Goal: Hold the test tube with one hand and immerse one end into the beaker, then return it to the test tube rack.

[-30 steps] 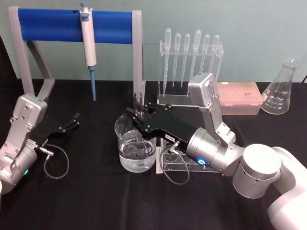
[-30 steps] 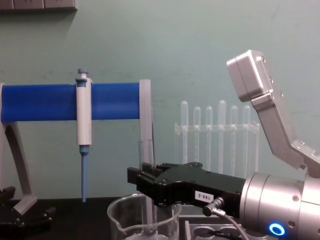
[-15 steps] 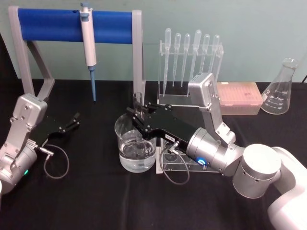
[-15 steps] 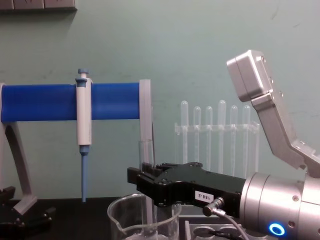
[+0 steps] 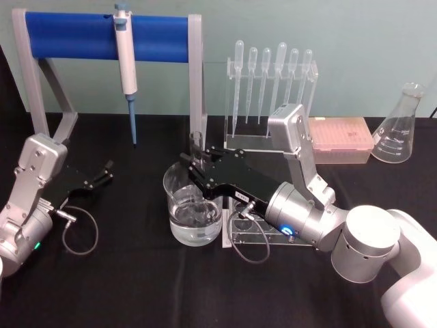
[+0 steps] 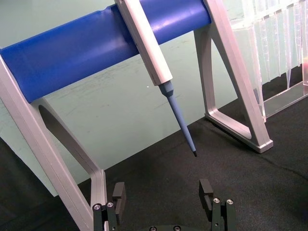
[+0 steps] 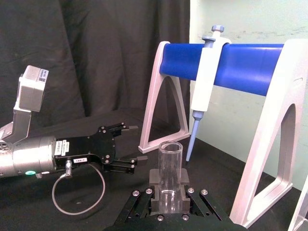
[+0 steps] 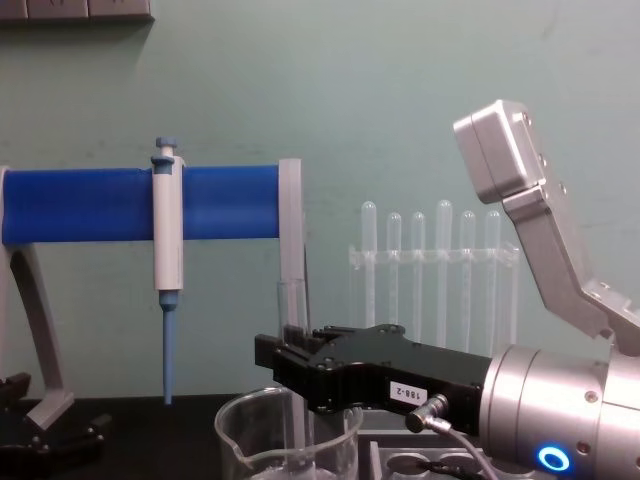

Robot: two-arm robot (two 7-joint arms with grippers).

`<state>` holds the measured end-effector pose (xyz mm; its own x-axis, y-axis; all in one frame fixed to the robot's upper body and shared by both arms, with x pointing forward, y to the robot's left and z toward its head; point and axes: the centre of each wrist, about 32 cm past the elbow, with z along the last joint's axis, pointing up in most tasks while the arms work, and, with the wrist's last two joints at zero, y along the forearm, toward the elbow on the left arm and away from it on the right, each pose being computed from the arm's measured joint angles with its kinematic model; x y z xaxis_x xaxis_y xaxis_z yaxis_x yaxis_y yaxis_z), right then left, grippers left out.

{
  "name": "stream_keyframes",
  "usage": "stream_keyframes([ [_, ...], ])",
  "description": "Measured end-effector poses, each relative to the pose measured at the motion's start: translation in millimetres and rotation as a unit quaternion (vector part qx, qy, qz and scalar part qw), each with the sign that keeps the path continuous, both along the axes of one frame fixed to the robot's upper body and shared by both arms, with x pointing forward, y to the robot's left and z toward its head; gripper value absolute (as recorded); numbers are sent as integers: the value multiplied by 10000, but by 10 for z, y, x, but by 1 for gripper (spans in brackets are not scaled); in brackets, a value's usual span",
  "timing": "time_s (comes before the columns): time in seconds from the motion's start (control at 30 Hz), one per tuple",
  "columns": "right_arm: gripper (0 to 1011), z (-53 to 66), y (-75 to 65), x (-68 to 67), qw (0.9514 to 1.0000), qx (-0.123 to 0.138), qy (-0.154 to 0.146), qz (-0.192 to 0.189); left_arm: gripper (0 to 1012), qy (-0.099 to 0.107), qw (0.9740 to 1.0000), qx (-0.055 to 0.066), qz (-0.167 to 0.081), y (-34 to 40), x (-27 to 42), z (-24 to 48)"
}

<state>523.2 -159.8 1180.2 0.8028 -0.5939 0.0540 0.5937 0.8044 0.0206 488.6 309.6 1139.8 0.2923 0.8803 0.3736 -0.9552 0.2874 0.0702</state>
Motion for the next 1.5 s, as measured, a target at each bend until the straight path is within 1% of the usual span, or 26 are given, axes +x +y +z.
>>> stream_keyframes([
  [1.5,225,0,0,0,10000,0,0,0,1000,0,10000,1,0,0,0,0],
])
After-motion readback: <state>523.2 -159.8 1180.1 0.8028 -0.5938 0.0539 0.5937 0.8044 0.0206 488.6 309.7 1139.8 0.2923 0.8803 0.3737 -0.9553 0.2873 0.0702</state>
